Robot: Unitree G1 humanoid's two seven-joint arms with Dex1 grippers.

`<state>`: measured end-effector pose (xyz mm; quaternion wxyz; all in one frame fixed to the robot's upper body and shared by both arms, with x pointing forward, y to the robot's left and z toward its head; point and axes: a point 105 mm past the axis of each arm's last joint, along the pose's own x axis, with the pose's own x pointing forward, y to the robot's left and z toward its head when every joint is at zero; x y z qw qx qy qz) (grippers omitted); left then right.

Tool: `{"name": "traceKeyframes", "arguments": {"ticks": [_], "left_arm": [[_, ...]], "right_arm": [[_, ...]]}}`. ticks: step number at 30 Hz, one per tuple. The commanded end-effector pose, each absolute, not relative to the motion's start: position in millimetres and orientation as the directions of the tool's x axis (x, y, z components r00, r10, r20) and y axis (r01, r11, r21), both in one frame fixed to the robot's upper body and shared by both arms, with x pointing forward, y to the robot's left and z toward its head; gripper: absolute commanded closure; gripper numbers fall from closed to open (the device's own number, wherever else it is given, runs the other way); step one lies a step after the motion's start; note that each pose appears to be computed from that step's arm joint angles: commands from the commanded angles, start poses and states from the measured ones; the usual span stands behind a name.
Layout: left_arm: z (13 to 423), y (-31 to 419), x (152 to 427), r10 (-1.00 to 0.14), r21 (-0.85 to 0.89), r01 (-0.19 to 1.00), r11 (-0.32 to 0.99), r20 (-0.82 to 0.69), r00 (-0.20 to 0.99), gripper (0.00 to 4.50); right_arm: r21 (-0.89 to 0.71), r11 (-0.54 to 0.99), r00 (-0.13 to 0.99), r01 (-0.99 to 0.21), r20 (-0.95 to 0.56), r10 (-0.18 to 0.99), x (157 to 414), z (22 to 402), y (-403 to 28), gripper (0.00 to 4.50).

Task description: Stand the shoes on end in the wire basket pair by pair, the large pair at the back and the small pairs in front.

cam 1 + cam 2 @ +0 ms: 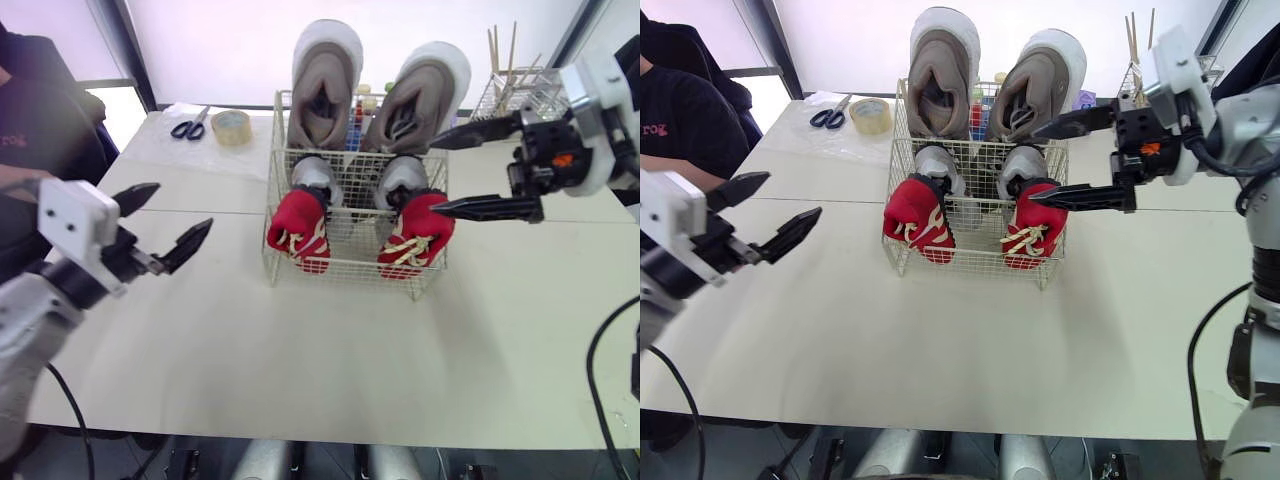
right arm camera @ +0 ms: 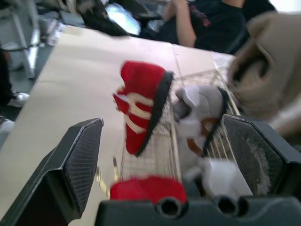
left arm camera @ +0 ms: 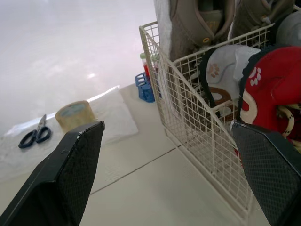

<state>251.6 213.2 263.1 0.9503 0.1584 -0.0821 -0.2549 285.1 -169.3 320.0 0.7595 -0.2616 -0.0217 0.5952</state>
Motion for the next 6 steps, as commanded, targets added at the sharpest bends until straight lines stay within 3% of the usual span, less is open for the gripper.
{"name": "traceKeyframes", "arguments": {"ticks": [1, 6], "left_arm": [[276.4, 224.9, 241.6, -0.549, 0.344, 0.513, 0.787, 0.009, 0.836, 0.03], [273.3, 231.7, 227.9, -0.632, 0.255, 0.638, 0.726, -0.117, 0.766, 0.03]], "right_arm": [[-0.459, 0.204, 0.359, -0.865, -0.282, 0.890, 279.8, 326.7, -186.6, 0.00], [-0.434, 0.292, 0.451, -0.852, -0.328, 0.830, 289.3, 312.0, -216.4, 0.00]]}}
